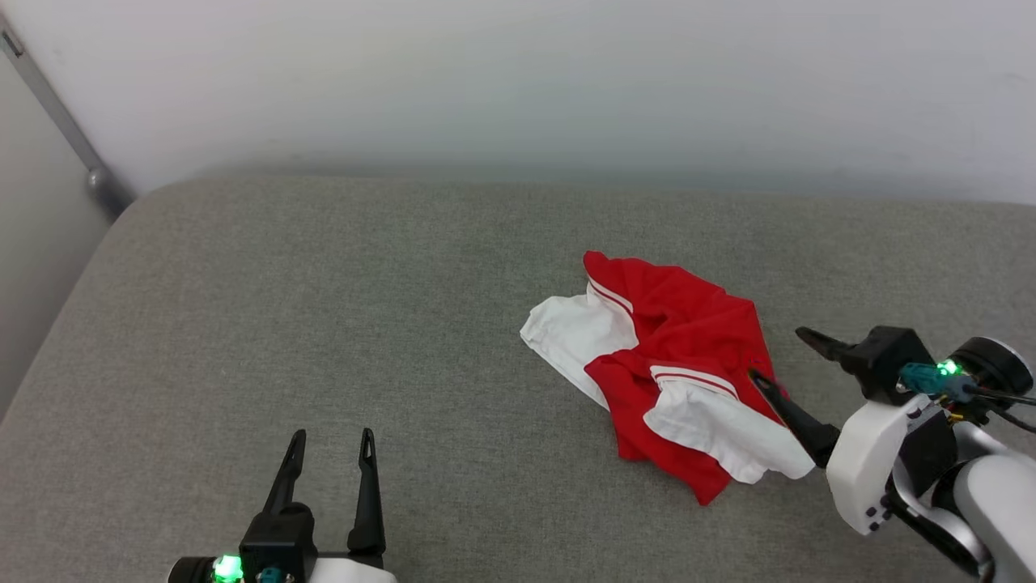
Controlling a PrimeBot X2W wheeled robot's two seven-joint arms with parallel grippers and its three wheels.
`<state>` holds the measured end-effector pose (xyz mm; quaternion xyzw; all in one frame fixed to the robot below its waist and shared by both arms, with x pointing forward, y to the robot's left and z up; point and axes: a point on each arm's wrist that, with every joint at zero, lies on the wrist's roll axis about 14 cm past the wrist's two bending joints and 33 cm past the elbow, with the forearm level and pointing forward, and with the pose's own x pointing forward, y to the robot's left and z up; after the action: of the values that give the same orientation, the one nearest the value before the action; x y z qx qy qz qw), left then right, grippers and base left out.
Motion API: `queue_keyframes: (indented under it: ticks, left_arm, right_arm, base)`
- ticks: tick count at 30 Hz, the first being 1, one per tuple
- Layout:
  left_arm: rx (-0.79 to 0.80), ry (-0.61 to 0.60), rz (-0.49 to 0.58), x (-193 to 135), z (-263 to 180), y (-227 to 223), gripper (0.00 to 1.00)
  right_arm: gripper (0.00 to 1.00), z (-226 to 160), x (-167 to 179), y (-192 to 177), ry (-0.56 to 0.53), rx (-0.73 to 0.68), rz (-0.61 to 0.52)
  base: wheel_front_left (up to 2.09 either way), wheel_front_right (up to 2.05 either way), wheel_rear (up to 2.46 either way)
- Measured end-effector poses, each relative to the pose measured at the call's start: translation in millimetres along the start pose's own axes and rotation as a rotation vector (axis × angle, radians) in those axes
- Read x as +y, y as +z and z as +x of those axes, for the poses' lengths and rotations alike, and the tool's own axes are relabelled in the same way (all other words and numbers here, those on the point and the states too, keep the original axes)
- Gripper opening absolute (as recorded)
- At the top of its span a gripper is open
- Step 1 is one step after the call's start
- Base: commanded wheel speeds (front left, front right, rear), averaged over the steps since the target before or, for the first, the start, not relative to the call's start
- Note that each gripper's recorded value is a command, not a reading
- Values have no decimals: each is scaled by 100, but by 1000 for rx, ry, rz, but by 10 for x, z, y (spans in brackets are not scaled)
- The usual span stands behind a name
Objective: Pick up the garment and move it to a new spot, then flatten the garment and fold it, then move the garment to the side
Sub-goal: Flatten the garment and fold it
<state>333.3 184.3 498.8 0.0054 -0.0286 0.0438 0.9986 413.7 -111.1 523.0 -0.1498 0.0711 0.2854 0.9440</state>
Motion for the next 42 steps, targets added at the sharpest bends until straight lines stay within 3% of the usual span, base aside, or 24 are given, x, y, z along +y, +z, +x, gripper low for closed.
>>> queue_keyframes:
  ticks: [9, 18, 24, 25, 26, 34, 42]
  left_arm:
    - [49, -3, -18, -62, 225, -163, 100]
    - [94, 31, -17, 11, 353, -322, 100]
    - [126, 51, -20, 49, 355, -422, 100]
    - [126, 54, -23, 48, 361, -421, 100]
    - [126, 53, -24, 44, 366, -422, 100]
    - [115, 45, -39, -9, 334, -379, 100]
    - [92, 31, -56, -64, 213, -286, 100]
  right_arm:
    - [100, -120, 195, -885, 297, 588, -58]
    - [100, -169, 455, -1487, 472, 835, -81]
    - [100, -120, 498, -1619, 513, 869, -84]
    - [41, -106, 501, -1610, 515, 857, -90]
    - [0, -95, 493, -1599, 513, 843, -97]
    - [0, -36, 347, -1396, 443, 703, -103]
    - [0, -246, -225, -1032, 261, 576, -58]
  base:
    - [0, 0, 0]
    - [0, 0, 0]
    - [0, 0, 0]
    - [0, 0, 0]
    - [0, 0, 0]
    - [0, 0, 0]
    - [0, 0, 0]
